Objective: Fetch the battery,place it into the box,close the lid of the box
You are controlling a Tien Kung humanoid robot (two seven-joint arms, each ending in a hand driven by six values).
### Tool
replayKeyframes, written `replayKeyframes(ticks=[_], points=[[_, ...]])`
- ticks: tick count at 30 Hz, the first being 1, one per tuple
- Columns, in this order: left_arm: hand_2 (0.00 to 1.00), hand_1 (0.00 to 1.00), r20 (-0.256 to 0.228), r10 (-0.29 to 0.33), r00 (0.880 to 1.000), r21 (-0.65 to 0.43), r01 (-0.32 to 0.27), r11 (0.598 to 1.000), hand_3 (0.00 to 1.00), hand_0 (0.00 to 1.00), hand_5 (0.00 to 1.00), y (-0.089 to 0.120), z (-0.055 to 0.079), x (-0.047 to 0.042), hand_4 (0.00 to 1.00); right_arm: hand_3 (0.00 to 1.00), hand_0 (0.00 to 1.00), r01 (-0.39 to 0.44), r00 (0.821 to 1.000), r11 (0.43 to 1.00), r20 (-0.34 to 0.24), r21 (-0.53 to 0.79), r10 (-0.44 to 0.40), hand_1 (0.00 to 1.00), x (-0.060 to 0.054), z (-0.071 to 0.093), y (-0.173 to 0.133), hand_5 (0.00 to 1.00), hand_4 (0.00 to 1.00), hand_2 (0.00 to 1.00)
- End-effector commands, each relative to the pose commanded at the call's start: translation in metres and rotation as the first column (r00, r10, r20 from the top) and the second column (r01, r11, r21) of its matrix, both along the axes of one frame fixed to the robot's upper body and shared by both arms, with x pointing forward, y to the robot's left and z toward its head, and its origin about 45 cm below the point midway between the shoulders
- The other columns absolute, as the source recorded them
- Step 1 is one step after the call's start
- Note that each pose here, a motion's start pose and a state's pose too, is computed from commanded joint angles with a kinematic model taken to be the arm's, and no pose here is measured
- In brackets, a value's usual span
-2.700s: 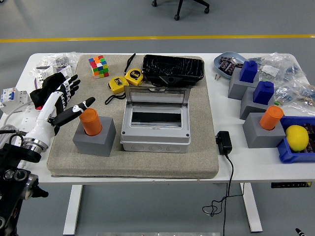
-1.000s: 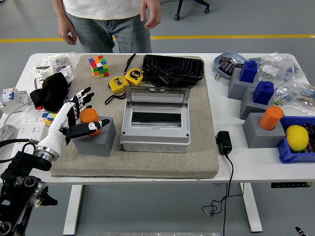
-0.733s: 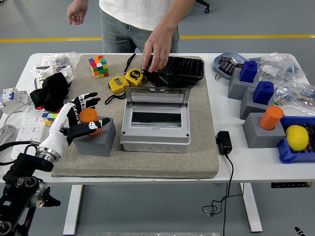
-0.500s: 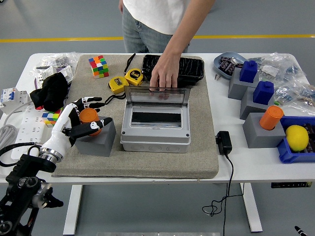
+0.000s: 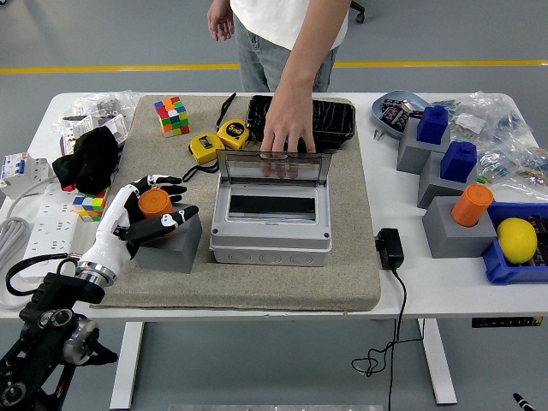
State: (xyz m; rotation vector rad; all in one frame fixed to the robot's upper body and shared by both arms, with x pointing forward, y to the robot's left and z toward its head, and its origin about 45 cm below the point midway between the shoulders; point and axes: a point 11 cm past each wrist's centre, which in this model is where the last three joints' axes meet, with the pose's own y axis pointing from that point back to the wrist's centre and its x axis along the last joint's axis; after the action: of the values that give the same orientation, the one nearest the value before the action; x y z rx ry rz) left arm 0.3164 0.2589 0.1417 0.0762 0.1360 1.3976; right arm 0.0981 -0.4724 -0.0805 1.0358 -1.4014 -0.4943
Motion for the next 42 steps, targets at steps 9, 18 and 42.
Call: replayKeyframes(ticks=[9, 18, 42], points=[[0.388, 0.565, -0.007, 0.001, 1.000, 0.003, -0.001, 1.000, 0.361, 0.523, 0.030, -0.001, -0.003, -0.0006, 0.998, 0.810, 0.984, 0.000, 1.000, 1.000, -0.003, -0.001, 0.000, 0.840, -0.001, 0.000, -0.001, 0.998, 0.998, 0.760], [0.331, 0.454, -0.010, 0.005, 1.000, 0.001, -0.005, 1.000, 0.285, 0.430, 0.020, -0.005, -0.004, 0.0006, 0.998, 0.810, 0.982, 0.004, 1.000, 1.000, 0.003, 0.000, -0.004, 0.840, 0.001, 0.001, -0.001, 0.998, 0.998, 0.760], [0.072, 0.020, 0.066, 0.125, 0.990, 0.035, -0.128, 0.991, 0.068, 0.085, 0.002, 0.001, 0.010, 0.0074, 0.998, 0.808, 0.972, 0.006, 1.000, 1.000, 0.006, 0.001, -0.006, 0.840, 0.004, 0.001, -0.001, 0.998, 0.998, 0.760]])
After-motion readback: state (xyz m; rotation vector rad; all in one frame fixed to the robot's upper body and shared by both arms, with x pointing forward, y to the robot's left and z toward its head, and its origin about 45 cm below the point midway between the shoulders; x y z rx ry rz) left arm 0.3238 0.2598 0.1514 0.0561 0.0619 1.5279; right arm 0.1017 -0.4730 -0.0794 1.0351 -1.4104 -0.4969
